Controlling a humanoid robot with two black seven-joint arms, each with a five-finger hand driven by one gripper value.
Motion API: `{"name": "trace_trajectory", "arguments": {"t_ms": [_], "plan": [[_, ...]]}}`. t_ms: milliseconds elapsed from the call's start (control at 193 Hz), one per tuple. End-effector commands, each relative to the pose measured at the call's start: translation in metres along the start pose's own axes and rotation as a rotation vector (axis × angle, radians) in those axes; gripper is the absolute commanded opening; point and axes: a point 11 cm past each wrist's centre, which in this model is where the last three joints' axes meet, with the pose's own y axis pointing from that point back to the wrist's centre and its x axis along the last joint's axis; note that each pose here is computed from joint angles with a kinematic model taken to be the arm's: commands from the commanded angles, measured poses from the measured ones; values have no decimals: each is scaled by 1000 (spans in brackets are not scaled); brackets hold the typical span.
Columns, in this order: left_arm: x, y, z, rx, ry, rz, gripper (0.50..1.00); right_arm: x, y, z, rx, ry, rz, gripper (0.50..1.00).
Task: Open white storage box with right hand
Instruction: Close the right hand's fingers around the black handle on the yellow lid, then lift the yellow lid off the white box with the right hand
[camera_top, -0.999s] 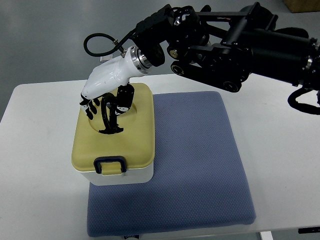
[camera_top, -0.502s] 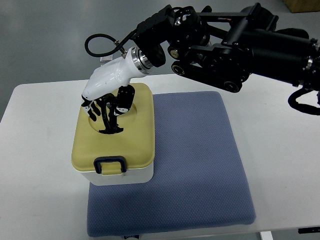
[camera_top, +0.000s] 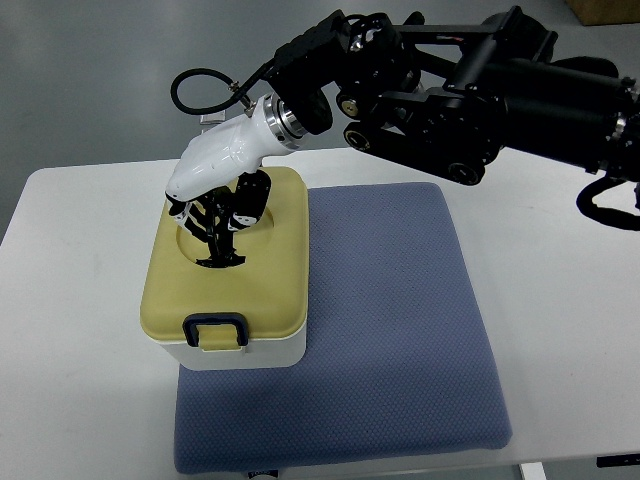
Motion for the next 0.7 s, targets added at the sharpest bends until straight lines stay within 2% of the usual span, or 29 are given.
{"name": "trace_trajectory", "arguments": {"t_ms": [0,455,693], "plan": [[0,0,0,0,0,0,1000,1,0,-1,7,-2,3,500],[0,0,0,0,0,0,1000,19,14,0,2,12,33,500],[0,0,0,0,-1,0,1000,27,38,15,-55,17,53,500]]}}
